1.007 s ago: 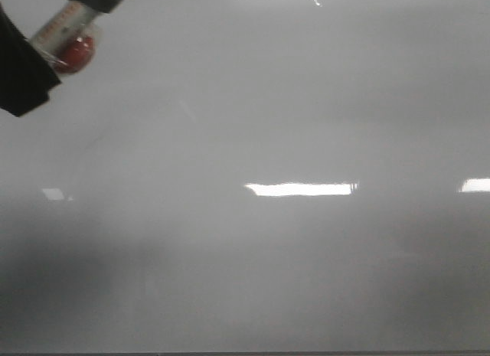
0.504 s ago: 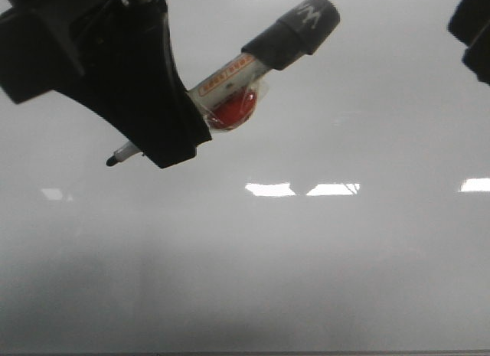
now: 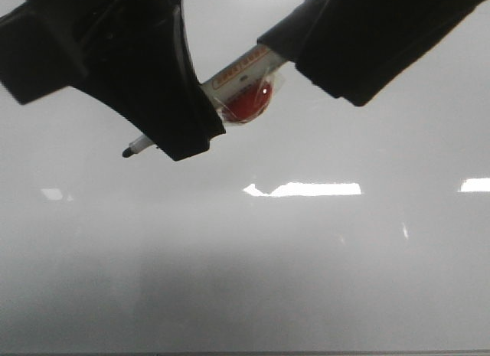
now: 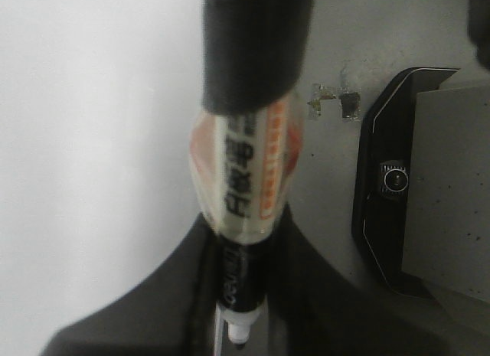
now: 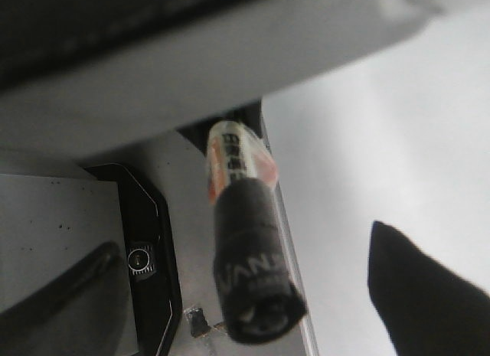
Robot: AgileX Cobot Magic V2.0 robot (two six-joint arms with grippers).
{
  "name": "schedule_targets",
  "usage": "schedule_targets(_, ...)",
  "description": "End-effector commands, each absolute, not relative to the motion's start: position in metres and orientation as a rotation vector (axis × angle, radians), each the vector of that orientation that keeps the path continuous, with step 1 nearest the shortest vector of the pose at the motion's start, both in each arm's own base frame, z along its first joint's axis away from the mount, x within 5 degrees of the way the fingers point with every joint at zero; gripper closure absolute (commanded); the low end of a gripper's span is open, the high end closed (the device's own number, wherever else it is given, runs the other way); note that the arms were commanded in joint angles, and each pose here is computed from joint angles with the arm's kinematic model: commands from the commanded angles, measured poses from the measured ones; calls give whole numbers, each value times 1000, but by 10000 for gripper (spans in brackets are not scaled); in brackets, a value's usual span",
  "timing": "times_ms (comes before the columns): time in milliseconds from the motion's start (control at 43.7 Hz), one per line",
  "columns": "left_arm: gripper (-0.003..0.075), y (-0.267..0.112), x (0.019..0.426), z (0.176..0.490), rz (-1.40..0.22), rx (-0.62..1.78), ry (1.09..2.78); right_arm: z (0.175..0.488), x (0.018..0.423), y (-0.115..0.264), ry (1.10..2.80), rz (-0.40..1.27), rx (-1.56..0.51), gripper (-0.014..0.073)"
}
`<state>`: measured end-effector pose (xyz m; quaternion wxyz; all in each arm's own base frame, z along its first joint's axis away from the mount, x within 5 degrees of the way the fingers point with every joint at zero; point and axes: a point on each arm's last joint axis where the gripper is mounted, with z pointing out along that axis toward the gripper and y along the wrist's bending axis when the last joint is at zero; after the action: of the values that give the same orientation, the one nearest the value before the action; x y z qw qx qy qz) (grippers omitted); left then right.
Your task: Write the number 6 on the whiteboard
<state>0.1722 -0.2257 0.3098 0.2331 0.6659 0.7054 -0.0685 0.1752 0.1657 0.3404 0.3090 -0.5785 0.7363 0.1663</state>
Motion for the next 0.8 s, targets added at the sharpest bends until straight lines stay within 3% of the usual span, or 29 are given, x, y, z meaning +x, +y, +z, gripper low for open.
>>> schedule_targets(0,741,-229,171,330,-219,1754,1850,357,177,170,1866,456,-1466,-8)
schedule_targets(252,741,-229,171,331,-219,1751,1844,358,177,171,1860,478,-1439,202)
schedule_targets(527,741,-229,171,331,-219,1749,1842,359,177,172,1859,493,-1429,260)
schedule_targets(687,720,-230,172,332,-221,1734,1828,359,177,172,1860,494,-1430,458)
schedule_targets(778,613,-231,173,333,-227,1723,1821,359,177,172,1861,495,-1432,564)
